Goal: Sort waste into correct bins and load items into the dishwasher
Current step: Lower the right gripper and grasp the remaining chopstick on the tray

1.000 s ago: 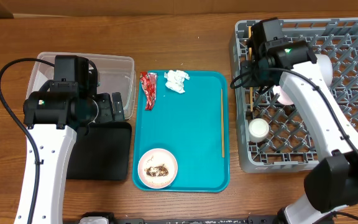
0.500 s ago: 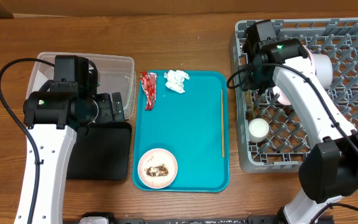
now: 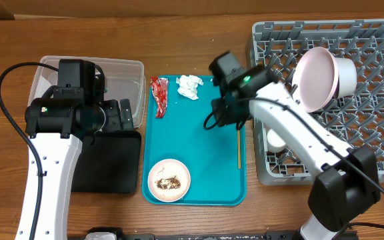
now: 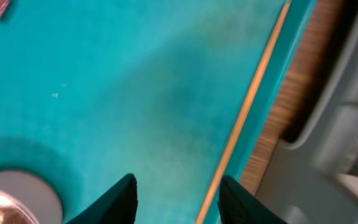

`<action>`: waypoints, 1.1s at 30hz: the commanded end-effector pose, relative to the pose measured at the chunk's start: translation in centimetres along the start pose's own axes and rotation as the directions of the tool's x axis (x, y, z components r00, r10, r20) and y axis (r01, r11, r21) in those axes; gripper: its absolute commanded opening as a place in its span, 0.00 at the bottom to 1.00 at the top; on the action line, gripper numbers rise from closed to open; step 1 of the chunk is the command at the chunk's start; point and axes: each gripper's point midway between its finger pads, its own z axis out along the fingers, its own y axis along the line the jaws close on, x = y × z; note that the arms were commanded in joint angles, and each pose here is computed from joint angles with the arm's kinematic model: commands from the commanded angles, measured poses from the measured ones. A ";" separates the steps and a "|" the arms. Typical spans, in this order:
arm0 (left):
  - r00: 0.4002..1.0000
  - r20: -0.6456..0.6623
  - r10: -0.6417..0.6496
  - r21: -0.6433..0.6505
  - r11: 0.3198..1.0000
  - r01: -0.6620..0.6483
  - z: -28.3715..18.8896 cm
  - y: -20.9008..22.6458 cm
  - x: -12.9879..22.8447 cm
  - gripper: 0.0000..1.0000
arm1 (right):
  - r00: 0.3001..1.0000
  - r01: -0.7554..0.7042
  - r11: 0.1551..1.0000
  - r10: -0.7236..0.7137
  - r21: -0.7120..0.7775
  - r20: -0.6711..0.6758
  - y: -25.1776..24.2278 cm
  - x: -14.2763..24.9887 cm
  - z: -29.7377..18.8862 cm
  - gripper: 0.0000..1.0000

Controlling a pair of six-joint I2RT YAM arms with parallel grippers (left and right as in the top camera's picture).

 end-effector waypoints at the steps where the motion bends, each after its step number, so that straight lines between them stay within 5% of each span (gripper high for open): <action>1: 1.000 0.007 0.012 -0.013 1.000 -0.012 -0.1 0.3 -0.4 1.00 | 0.995 -0.096 0.993 0.096 0.069 0.006 -1.3 1.5 2.0 0.45; 16: 1.000 0.007 0.012 -0.013 1.000 -0.012 -0.1 0.3 -0.4 1.00 | 0.994 -0.105 0.978 0.101 0.178 0.035 -3.7 2.5 5.9 0.44; 33: 1.000 0.007 0.012 -0.013 1.000 -0.012 -0.1 0.3 -0.4 1.00 | 0.989 -0.015 0.979 0.045 0.203 -0.141 -3.9 5.0 11.7 0.38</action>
